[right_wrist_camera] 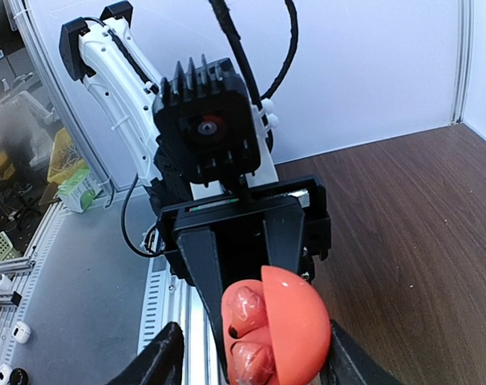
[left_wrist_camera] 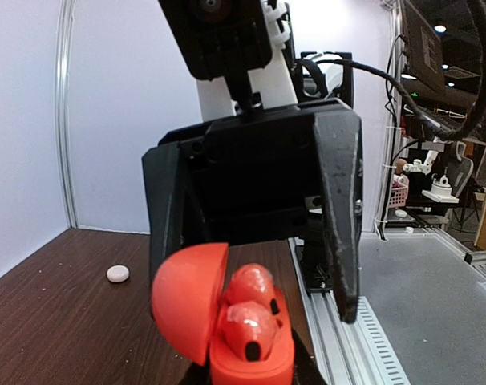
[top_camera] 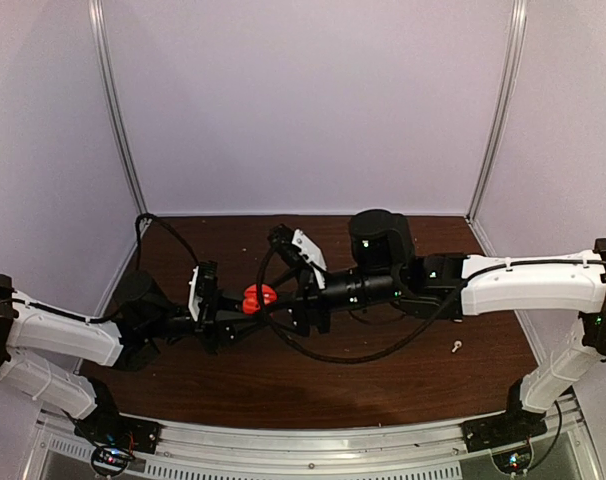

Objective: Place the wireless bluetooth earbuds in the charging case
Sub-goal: Close the charging case.

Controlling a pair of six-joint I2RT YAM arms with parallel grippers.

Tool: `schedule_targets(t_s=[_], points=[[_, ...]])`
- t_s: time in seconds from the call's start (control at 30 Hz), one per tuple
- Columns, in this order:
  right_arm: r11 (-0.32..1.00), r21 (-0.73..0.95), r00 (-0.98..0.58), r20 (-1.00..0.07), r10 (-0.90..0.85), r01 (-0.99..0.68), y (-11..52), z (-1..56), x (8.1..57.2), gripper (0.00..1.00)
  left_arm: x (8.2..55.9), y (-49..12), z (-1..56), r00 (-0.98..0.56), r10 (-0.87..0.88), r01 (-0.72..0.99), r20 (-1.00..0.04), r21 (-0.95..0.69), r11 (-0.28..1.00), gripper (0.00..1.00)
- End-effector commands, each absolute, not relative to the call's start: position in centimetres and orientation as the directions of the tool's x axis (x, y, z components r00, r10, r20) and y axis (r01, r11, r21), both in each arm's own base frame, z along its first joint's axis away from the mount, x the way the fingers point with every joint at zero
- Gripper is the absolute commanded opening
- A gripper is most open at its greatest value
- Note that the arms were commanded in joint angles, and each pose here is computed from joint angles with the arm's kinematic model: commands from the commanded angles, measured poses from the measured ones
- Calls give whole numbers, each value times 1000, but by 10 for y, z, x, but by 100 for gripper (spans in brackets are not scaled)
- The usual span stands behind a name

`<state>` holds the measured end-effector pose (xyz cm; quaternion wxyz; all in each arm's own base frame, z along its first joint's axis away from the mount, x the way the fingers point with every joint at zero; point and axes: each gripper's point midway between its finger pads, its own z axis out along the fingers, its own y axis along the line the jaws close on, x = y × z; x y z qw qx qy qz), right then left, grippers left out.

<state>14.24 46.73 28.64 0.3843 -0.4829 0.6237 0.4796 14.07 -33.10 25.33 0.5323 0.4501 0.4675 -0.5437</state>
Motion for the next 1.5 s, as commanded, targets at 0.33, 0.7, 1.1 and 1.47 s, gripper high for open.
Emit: schedule_targets(t_s=[0.33,0.7,1.1,1.47], points=[[33,195,-198,-966,-169,-980,464,316,135,46,144,-332,271,11,-205,1000,-979,8,15,0],[20,187,-187,-968,-169,-982,461,317,131,41,148,-333,270,-7,-201,999,-980,-14,31,0],[-18,133,-126,-970,-209,-991,456,309,122,38,156,-340,268,-74,-179,996,-981,-81,34,0],[28,63,-68,-951,-302,-998,456,287,125,34,158,-342,269,-95,-180,994,-979,-102,29,0]])
